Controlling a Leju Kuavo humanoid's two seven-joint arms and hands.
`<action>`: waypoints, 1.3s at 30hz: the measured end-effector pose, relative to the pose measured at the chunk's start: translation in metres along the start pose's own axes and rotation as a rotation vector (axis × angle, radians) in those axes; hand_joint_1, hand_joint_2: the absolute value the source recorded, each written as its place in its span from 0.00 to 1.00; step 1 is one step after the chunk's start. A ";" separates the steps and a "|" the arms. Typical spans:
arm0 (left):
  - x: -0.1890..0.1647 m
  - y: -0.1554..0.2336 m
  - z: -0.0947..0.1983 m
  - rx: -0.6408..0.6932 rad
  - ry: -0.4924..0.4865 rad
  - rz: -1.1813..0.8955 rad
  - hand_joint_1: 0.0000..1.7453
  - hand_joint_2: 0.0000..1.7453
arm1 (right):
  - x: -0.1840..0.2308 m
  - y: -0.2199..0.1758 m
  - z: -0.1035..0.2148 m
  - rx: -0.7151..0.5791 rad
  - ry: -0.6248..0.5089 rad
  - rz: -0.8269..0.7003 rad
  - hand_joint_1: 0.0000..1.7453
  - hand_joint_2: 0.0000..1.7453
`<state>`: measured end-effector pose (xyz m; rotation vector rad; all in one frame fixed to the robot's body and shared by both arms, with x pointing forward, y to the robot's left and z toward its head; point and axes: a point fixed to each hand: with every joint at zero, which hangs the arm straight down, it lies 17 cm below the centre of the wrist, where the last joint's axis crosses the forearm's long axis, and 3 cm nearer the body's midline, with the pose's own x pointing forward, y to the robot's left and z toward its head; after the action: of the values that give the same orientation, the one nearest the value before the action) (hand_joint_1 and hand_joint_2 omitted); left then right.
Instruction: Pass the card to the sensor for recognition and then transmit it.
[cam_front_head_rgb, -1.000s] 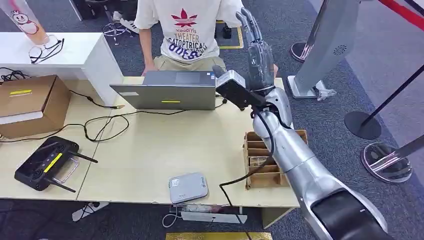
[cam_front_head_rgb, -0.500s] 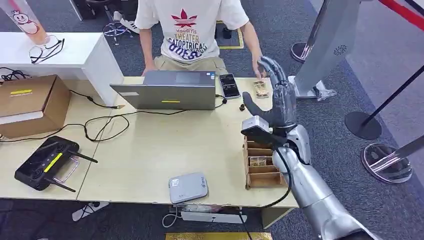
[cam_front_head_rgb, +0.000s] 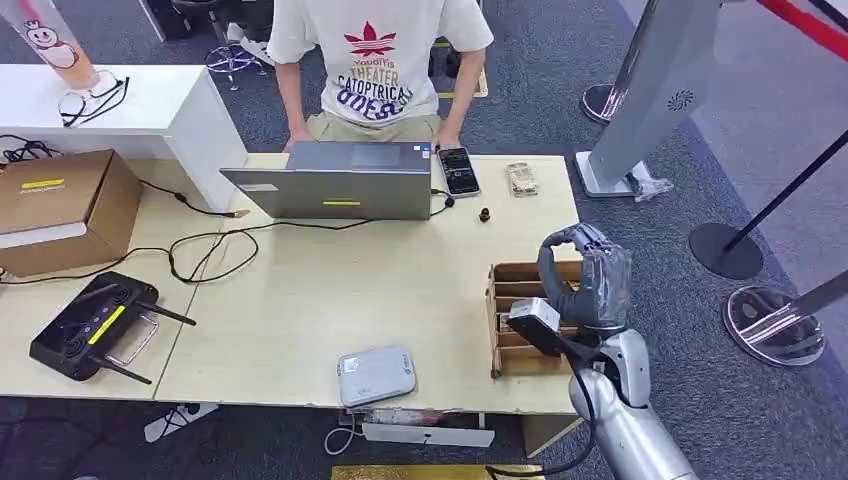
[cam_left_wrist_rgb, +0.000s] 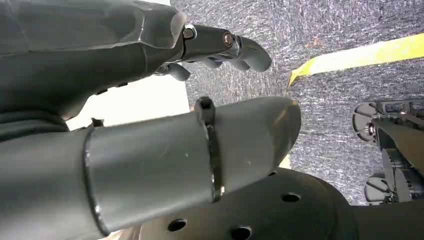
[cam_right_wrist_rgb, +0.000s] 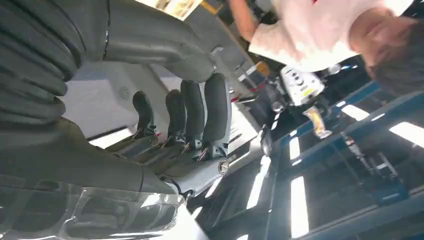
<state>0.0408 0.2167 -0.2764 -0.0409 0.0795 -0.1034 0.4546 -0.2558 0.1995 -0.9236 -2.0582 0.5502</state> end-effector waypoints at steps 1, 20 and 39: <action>0.000 0.000 0.000 0.000 0.000 -0.001 0.00 0.00 | -0.003 -0.003 0.005 0.000 0.007 0.017 0.72 1.00; -0.001 0.000 0.000 -0.003 0.001 0.000 0.00 0.00 | -0.041 -0.040 0.047 0.004 0.115 0.157 0.42 1.00; -0.001 -0.001 0.000 -0.004 0.001 -0.006 0.00 0.00 | -0.070 -0.013 0.061 0.123 0.182 0.150 0.38 1.00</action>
<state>0.0398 0.2161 -0.2763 -0.0455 0.0809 -0.1094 0.4288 -0.3214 0.1377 -1.0218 -1.7828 0.6407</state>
